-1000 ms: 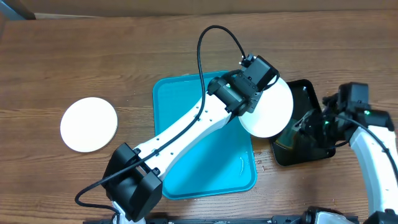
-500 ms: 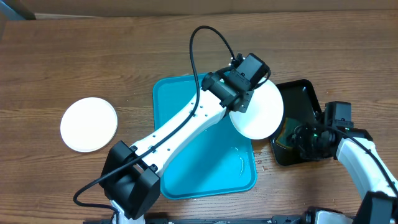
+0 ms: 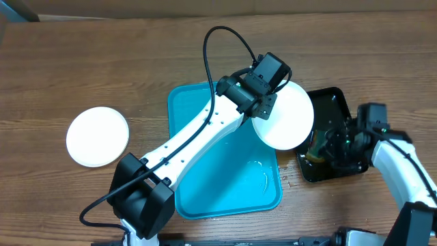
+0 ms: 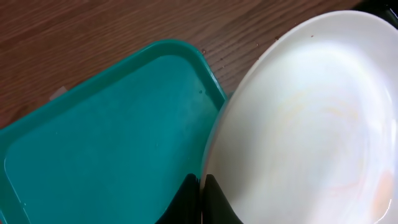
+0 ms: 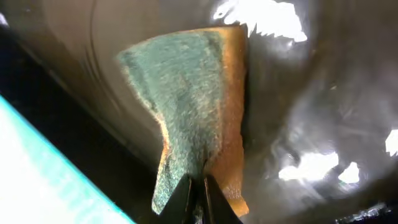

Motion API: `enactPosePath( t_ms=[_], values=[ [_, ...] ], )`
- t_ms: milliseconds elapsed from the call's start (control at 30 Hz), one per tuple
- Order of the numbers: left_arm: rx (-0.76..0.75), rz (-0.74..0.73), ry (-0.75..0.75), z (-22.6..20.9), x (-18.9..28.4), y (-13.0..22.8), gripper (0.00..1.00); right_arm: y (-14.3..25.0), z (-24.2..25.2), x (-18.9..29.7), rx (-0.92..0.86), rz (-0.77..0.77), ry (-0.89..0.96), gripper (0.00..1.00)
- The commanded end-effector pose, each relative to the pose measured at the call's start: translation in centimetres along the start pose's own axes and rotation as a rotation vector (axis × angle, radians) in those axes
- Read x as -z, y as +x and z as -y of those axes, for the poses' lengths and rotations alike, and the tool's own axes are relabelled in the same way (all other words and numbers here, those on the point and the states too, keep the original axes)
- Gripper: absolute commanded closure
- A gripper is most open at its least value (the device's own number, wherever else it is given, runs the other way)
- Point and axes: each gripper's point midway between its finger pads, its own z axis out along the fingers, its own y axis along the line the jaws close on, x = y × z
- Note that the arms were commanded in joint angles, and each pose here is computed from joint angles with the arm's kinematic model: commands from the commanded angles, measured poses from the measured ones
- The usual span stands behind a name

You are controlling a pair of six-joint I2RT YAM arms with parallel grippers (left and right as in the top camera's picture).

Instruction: Clean dirty plates on tray and stack at the side

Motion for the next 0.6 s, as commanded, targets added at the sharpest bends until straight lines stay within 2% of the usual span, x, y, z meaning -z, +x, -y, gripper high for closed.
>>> enactPosePath(
  t_ms=[0, 300, 333, 467, 567],
  values=[
    [-0.026, -0.026, -0.037, -0.2, -2.1, 0.4, 0.96, -2.0, -1.7, 2.5, 0.046, 0.058, 0.000, 0.96],
    [-0.045, -0.072, -0.043, 0.4, -4.1, 1.6, 0.96, -1.7, -0.8, 3.4, 0.061, 0.046, 0.071, 0.95],
    [-0.044, -0.067, -0.041, 0.4, -4.0, 1.4, 0.96, -1.7, -0.6, 3.4, 0.059, 0.045, 0.080, 0.91],
    [-0.041, -0.058, -0.038, 0.4, -3.7, 1.2, 0.96, -1.6, -0.3, 2.7, 0.060, 0.047, 0.079, 0.58],
    [-0.041, -0.054, -0.035, 0.4, -3.5, 1.1, 0.96, -2.0, -0.1, 1.6, 0.065, 0.063, 0.070, 0.49]
  ],
)
